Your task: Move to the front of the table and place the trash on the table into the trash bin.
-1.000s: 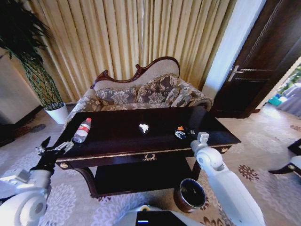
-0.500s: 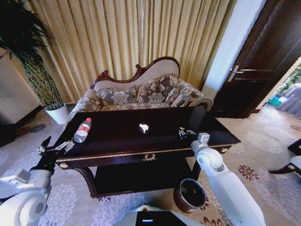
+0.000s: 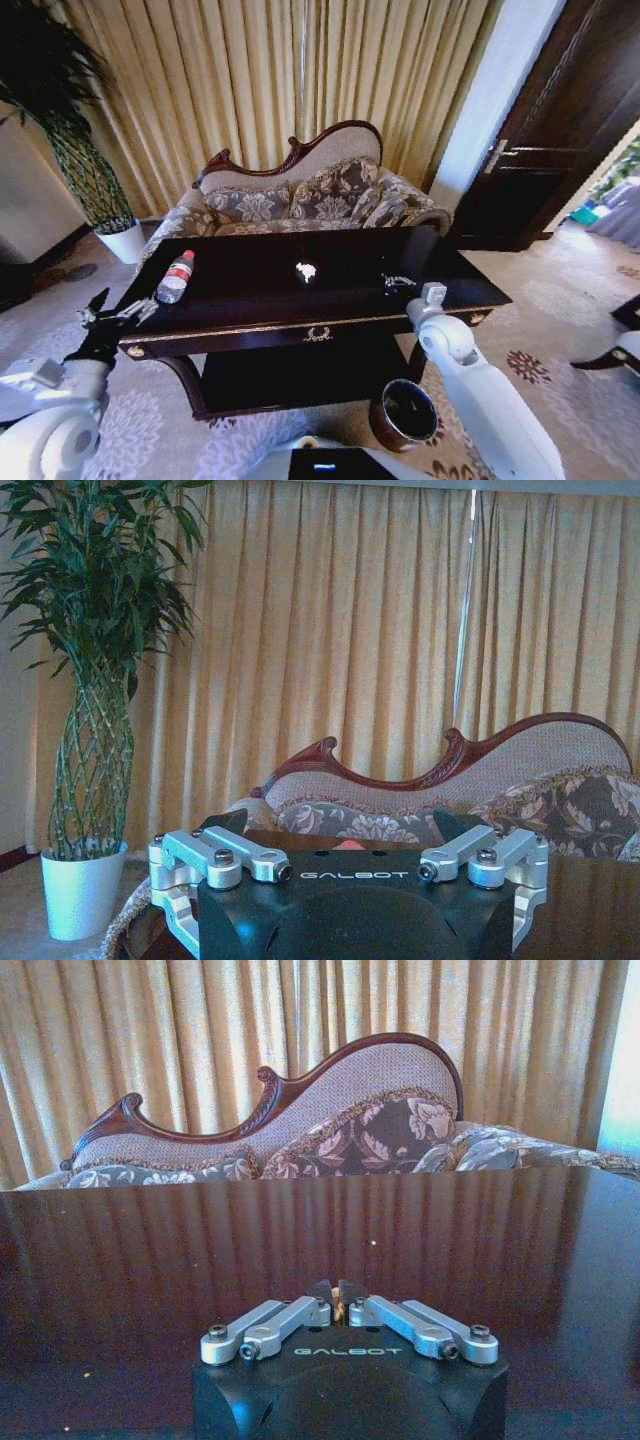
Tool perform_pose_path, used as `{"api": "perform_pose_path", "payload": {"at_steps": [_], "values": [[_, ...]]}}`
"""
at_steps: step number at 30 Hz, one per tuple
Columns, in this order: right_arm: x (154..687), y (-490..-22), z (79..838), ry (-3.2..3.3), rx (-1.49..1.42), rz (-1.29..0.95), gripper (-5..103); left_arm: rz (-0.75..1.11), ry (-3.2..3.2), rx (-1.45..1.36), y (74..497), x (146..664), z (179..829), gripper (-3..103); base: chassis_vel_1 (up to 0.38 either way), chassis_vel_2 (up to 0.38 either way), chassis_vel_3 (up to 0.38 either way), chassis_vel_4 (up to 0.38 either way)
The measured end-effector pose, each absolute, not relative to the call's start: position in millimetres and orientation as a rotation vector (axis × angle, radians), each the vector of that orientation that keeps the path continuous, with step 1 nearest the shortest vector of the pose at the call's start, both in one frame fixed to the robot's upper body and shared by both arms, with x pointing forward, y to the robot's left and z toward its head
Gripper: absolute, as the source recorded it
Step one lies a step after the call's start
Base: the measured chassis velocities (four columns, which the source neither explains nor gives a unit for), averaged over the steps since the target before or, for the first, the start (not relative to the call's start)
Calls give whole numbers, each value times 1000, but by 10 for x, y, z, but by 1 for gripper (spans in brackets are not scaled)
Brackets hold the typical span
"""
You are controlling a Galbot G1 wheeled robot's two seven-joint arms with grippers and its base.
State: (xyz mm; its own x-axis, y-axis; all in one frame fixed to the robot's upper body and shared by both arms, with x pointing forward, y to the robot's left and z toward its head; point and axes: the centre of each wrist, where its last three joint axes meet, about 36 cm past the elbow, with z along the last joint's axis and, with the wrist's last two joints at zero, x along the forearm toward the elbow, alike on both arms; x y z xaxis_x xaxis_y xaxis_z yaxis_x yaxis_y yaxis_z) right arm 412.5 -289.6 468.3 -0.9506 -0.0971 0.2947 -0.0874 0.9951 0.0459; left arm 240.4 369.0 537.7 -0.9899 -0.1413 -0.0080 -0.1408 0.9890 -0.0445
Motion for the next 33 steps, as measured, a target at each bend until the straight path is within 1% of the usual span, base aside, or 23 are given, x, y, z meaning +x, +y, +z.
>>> {"api": "perform_pose_path", "payload": {"at_steps": [19, 33], "values": [[4120, -2892, 4738, -2834, 165, -58, 3, -85, 3133, -221, 3797, 2440, 5354, 100, 0, 0, 0, 0], [4054, -2916, 4742, -2833, 172, -77, 3, -103, 3135, -211, 3788, 2441, 5328, 100, 0, 0, 0, 0]]}}
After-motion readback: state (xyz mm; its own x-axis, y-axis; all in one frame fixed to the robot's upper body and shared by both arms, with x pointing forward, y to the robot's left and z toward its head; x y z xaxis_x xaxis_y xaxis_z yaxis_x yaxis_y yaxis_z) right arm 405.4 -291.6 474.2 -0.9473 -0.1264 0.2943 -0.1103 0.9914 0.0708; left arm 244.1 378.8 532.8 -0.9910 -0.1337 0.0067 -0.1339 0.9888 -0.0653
